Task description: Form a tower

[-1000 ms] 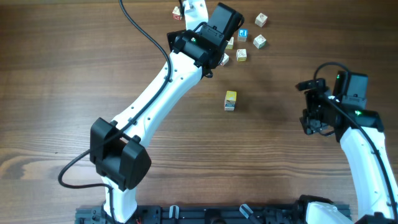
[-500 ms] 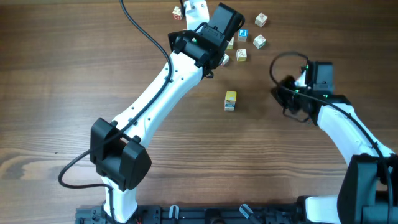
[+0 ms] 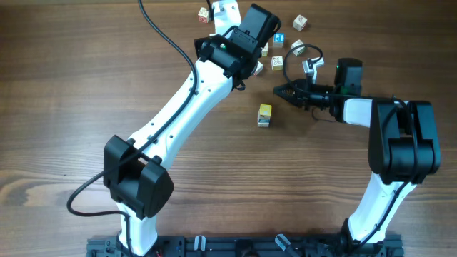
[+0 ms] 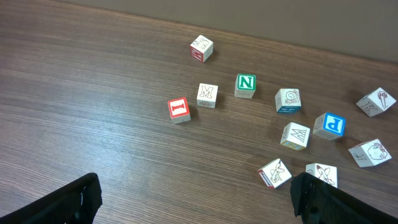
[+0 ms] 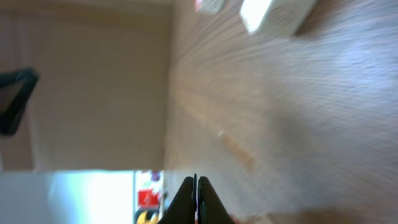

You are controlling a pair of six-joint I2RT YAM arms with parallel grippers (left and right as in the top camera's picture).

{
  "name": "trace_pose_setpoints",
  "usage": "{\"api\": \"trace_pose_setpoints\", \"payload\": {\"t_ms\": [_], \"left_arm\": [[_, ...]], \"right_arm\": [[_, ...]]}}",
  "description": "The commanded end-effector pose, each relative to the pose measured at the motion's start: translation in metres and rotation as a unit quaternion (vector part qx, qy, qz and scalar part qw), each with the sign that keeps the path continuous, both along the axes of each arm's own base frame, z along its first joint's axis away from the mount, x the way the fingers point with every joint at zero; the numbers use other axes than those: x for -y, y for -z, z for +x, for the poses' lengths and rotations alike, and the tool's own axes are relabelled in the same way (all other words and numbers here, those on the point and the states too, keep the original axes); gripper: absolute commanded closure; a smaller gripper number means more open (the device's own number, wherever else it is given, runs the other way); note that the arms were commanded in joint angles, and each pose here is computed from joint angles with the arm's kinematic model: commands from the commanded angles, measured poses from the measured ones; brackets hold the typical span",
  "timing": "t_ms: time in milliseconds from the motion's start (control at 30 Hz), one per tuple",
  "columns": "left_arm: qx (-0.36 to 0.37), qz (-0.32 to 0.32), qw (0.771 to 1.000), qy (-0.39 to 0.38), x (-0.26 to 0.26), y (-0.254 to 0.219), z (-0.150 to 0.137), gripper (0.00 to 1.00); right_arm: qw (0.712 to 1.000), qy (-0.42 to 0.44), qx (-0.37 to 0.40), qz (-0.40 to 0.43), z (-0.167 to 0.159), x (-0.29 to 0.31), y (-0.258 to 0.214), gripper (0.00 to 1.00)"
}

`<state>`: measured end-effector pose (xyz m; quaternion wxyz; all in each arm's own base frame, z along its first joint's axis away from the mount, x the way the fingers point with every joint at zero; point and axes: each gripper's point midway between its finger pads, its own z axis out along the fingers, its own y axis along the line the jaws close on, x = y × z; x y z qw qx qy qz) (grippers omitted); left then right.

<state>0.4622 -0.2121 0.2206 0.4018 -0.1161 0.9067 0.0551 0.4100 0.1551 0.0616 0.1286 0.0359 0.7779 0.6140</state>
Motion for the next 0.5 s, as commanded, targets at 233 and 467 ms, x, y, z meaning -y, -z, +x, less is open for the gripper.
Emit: {"api": "trace_pose_setpoints", "payload": {"t_ms": [233,467], "left_arm": [[0.018,-0.014,1.000,0.002,-0.001,-0.021,0.000,0.00],[0.017,-0.013,1.000,0.002,-0.001,-0.020,-0.001,0.00]], "right_arm": [[0.995,-0.022,0.091,-0.041,0.000,-0.003,0.012,0.96],[0.989,-0.030,0.119,-0.077,0.000,-0.017,0.021,0.96]]}}
